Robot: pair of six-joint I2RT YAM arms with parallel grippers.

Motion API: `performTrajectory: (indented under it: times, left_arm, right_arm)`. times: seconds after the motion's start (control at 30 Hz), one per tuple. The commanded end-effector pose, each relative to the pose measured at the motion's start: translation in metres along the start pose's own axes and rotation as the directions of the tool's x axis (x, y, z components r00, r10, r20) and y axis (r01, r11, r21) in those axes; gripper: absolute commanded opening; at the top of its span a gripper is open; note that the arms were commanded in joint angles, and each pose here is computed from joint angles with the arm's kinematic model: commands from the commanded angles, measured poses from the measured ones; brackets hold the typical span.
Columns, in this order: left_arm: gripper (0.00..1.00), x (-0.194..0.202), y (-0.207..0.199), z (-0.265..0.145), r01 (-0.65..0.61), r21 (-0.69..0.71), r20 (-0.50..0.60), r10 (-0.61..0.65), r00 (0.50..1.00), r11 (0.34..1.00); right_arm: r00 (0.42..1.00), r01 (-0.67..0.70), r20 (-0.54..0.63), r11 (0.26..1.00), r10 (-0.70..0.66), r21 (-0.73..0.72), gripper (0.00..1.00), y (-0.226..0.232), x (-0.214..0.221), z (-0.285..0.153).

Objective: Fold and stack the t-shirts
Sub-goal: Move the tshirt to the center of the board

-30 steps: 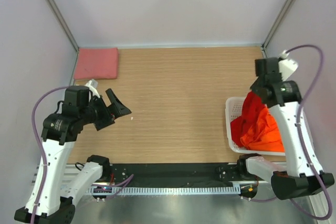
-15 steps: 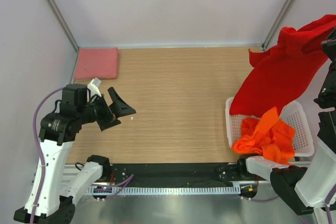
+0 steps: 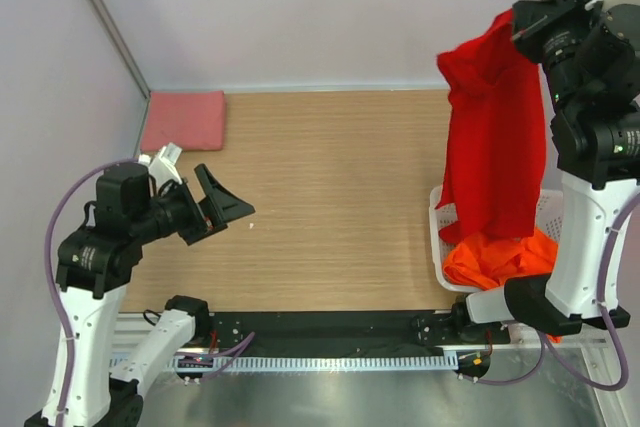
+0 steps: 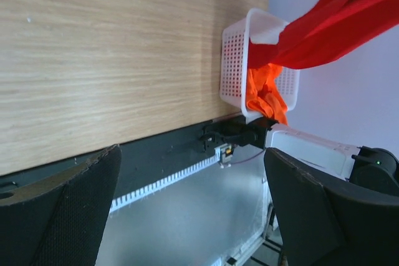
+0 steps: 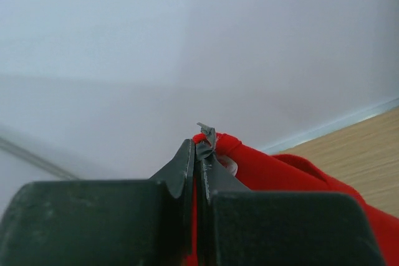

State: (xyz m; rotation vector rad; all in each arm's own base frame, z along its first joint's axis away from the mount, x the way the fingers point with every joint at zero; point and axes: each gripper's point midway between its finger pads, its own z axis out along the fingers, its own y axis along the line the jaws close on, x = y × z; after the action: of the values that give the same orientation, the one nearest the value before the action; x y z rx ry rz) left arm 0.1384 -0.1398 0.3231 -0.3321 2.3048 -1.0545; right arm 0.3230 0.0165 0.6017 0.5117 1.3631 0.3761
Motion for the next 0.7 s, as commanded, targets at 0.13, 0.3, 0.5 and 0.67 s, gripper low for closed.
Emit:
performTrajectory:
  times: [0.13, 0.3, 0.5, 0.67]
  left_arm:
    - [0.96, -0.030, -0.031, -0.042, -0.161, 0.033, 0.220, 0.150, 0.964, 0.986]
    - [0.95, -0.039, -0.032, -0.049, -0.154, 0.015, 0.287, 0.143, 0.947, 0.988]
    - [0.95, -0.047, -0.032, -0.058, -0.146, -0.010, 0.346, 0.140, 0.928, 0.989]
    - [0.96, -0.045, -0.022, -0.054, -0.118, -0.037, 0.336, 0.124, 0.934, 0.992]
  right_arm:
    - [0.935, -0.322, -0.110, 0.678, 0.337, -0.661, 0.01, 0.144, -0.068, -0.086]
    - [0.821, -0.493, -0.258, 0.402, 0.510, -0.772, 0.02, 0.179, -0.110, -0.115]
    - [0.698, -0.692, -0.517, 0.281, 0.495, -0.665, 0.02, 0.202, -0.058, -0.085]
    - [0.584, -0.787, -0.741, 0.452, 0.331, -0.419, 0.02, 0.209, 0.078, -0.062]
